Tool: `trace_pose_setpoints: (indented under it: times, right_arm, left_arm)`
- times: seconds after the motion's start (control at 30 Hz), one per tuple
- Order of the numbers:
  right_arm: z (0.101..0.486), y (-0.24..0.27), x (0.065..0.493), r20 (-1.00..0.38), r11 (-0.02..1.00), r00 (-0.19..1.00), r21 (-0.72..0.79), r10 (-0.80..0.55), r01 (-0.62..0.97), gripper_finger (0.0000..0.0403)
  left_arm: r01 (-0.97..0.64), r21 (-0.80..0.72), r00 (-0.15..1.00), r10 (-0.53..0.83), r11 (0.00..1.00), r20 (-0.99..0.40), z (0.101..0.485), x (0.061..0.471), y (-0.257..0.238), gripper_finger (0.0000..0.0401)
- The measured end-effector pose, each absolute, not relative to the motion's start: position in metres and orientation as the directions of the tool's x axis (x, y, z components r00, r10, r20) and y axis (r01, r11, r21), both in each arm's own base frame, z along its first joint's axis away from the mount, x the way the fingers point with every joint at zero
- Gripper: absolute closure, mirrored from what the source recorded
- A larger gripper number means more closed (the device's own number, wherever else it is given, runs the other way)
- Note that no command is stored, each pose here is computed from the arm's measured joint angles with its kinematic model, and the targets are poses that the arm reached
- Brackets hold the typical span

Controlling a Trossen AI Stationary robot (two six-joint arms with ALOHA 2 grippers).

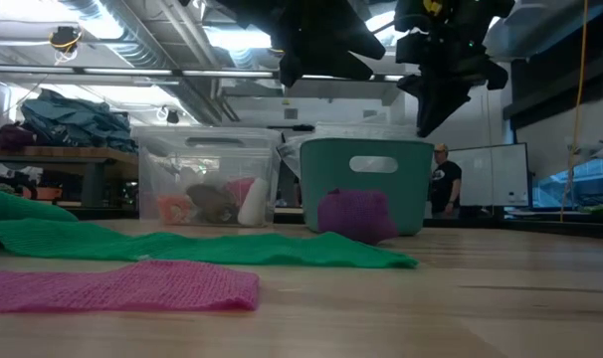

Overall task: Roll bandage
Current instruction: Open the bottom transparent zip bag

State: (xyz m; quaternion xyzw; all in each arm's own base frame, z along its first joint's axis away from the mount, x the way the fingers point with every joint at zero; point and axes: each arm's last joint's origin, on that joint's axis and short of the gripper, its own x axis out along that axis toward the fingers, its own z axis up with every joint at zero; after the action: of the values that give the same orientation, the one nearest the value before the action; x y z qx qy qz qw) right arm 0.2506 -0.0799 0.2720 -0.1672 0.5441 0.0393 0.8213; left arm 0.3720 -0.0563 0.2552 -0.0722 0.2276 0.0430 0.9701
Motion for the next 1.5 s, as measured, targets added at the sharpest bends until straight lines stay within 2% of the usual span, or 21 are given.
trace_pose_setpoints:
  times: [0.07,0.2,0.33,0.67,0.8,0.97,1.1,1.3,1.5]
  right_arm:
    - [0.272,-0.080,0.251,-0.907,0.941,0.405,-0.232,-0.118,-0.247,0.0394]
    - [0.272,-0.080,0.250,-0.907,0.946,0.399,-0.240,-0.138,-0.219,0.0386]
    - [0.274,-0.081,0.250,-0.906,0.945,0.396,-0.249,-0.150,-0.212,0.0397]
    - [0.309,-0.080,0.249,-0.897,0.940,0.406,-0.275,-0.175,-0.202,0.0397]
    - [0.321,-0.076,0.248,-0.898,0.935,0.406,-0.277,-0.170,-0.223,0.0399]
    - [0.336,-0.064,0.244,-0.914,0.917,0.374,-0.277,-0.158,-0.288,0.0400]
    - [0.351,-0.054,0.236,-0.932,0.902,0.312,-0.285,-0.182,-0.324,0.0400]
    - [0.385,-0.044,0.220,-0.933,0.887,0.273,-0.318,-0.232,-0.333,0.0401]
    - [0.424,-0.035,0.206,-0.902,0.892,0.346,-0.361,-0.259,-0.272,0.0401]
  left_arm:
    - [-0.116,-0.120,0.893,0.051,0.986,-0.448,0.255,0.372,-0.056,0.0240]
    - [-0.116,-0.121,0.893,0.051,0.986,-0.447,0.255,0.372,-0.056,0.0240]
    - [-0.115,-0.123,0.897,0.050,0.986,-0.439,0.256,0.373,-0.056,0.0240]
    - [-0.176,-0.209,0.900,0.072,0.962,-0.430,0.257,0.374,-0.047,0.0240]
    - [-0.127,-0.131,0.939,0.077,0.983,-0.336,0.266,0.379,-0.043,0.0240]
    - [-0.063,0.042,0.990,0.068,0.997,-0.120,0.287,0.384,-0.045,0.0240]
    - [-0.067,0.074,0.998,0.068,0.995,-0.011,0.298,0.385,-0.044,0.0240]
    - [-0.066,0.067,0.997,0.068,0.996,-0.028,0.296,0.384,-0.045,0.0240]
    - [-0.048,0.025,0.995,0.050,0.999,-0.083,0.290,0.384,-0.052,0.0240]
